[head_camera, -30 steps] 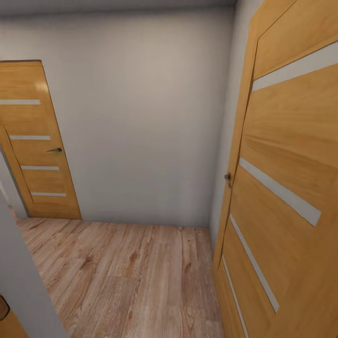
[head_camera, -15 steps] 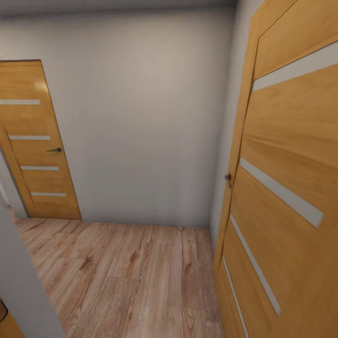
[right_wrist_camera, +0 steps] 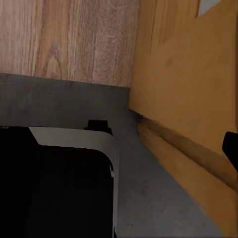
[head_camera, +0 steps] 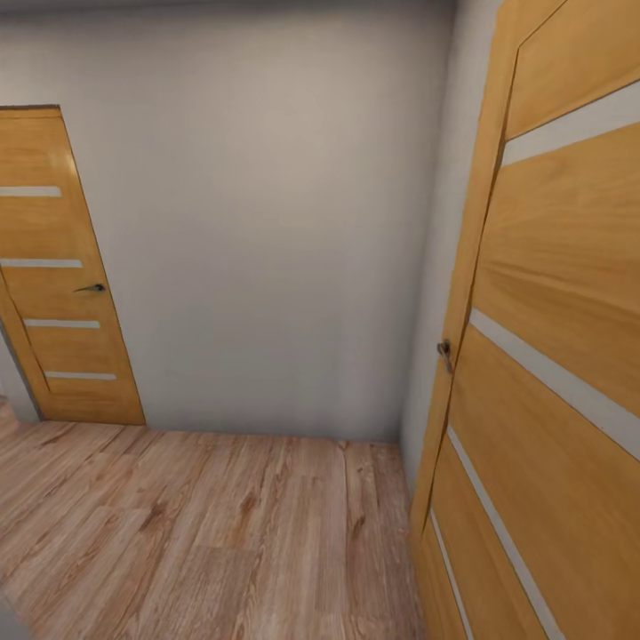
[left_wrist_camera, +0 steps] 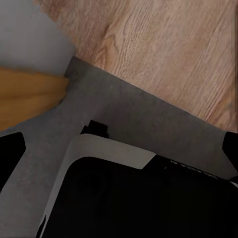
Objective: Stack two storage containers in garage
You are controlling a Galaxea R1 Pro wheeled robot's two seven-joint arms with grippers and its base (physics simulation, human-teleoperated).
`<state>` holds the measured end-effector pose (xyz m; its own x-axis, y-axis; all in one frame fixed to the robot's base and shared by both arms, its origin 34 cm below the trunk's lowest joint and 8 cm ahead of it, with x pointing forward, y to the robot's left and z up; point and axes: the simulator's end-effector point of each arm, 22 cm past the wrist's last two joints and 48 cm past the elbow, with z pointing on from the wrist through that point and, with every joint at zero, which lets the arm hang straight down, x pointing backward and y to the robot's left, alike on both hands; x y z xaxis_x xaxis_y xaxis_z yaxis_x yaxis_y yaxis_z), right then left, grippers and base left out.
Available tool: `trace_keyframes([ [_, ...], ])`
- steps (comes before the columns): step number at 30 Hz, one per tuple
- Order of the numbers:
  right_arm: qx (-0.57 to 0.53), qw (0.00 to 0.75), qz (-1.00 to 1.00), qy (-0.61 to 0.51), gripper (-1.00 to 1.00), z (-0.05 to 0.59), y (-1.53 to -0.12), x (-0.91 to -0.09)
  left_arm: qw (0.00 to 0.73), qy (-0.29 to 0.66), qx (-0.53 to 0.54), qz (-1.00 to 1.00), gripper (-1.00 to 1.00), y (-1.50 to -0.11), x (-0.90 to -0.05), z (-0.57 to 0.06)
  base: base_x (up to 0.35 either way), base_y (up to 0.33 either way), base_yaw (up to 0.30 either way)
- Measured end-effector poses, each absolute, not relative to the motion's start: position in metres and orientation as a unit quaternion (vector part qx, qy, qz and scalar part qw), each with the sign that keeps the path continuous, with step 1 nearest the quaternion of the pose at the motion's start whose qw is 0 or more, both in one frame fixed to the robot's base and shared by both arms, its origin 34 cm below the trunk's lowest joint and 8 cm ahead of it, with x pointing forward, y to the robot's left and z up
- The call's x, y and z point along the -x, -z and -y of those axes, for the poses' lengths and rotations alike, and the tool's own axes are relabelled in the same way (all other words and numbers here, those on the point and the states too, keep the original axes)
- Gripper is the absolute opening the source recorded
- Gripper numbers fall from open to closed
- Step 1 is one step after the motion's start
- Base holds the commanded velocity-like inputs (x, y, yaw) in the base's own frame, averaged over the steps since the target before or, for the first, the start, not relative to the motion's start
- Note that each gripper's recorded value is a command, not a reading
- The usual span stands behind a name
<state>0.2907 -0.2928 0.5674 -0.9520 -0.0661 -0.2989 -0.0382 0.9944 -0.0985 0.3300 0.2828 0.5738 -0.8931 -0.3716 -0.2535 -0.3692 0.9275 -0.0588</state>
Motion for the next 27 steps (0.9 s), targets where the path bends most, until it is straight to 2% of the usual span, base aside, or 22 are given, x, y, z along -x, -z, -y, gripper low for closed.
trace_keyframes([
  [11, 0.028, 0.151, -0.987, 0.044, 1.0, 0.2892, -0.567, -0.2902, 0.132, 0.004, 0.19, -0.973, 1.0, -0.5738, -0.3302, -0.2829, 0.296, 0.0, 0.0],
  [27, 0.028, 0.152, -0.987, 0.043, 1.0, 0.2889, -0.5669, -0.2905, 0.131, 0.004, 0.19, -0.973, 1.0, -0.5737, -0.3304, -0.2829, 0.025, 0.0, 0.006],
])
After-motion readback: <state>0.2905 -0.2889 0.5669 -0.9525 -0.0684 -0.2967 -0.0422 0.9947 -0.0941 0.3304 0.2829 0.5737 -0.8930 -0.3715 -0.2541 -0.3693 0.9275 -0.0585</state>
